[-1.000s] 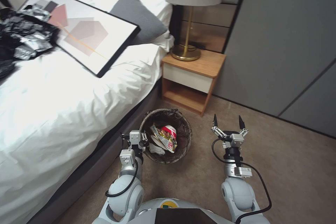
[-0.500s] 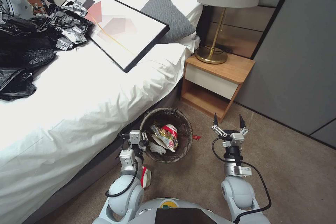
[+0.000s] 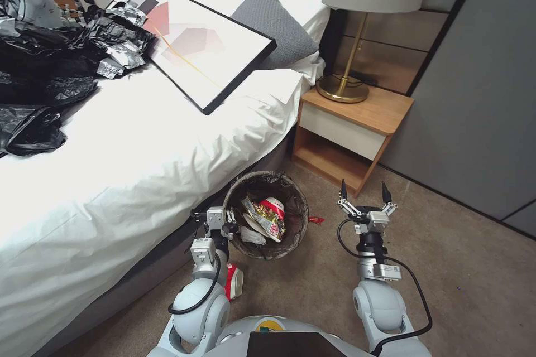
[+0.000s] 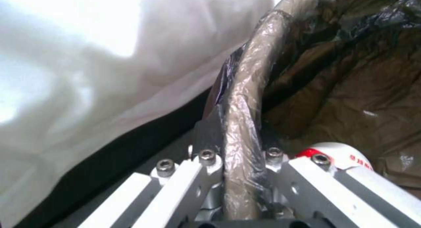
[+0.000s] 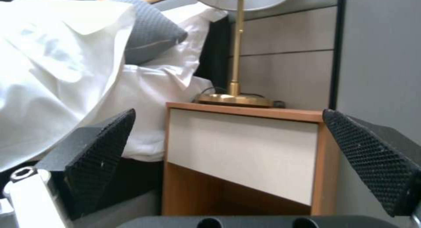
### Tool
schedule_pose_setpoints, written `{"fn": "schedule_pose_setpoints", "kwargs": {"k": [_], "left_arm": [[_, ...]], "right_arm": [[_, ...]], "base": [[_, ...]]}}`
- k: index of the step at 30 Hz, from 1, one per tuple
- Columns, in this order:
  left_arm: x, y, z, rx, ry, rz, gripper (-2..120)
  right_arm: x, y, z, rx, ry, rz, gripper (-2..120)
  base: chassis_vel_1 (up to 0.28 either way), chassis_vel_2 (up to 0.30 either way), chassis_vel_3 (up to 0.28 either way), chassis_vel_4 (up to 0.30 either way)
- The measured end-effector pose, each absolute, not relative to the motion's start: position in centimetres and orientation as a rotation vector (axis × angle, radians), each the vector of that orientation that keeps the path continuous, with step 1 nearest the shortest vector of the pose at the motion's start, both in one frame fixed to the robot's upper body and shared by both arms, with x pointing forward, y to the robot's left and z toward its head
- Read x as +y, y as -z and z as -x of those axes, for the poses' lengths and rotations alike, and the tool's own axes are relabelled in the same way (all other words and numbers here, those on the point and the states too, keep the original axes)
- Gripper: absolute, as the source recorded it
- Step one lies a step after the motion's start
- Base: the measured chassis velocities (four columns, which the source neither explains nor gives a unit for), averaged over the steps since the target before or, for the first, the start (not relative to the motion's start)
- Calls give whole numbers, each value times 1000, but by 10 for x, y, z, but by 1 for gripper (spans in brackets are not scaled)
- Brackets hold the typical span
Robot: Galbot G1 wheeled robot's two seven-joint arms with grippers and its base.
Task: Pick up the trash bin, then pick up the garbage from the floor and place it into the trash bin.
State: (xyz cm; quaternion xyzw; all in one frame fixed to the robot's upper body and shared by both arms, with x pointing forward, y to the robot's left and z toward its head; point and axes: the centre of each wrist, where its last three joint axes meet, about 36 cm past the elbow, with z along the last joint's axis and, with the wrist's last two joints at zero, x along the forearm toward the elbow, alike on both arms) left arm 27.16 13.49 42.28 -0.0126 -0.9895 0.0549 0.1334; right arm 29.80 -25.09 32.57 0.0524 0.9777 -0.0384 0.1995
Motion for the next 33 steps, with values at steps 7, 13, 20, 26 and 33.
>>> {"fn": "schedule_pose_setpoints", "kwargs": {"k": [7,13,20,26,33], "left_arm": [[135,-422,-272,-2882,-154,40,3],[134,-422,-271,-2880,-162,41,3],[135,-422,-271,-2879,-167,43,3],[138,-425,-272,-2887,-164,32,3],[140,-425,-272,-2890,-161,21,3]], "right_arm": [[-250,-325,-299,2732,128,-139,100],[-251,-325,-299,2730,141,-133,100],[-257,-330,-318,2769,191,-94,100],[-266,-329,-335,2852,256,-22,100],[-283,-293,-359,3134,353,98,100]], "base": [[0,0,0,0],[0,0,0,0],[0,0,0,0],[0,0,0,0],[0,0,0,0]]}}
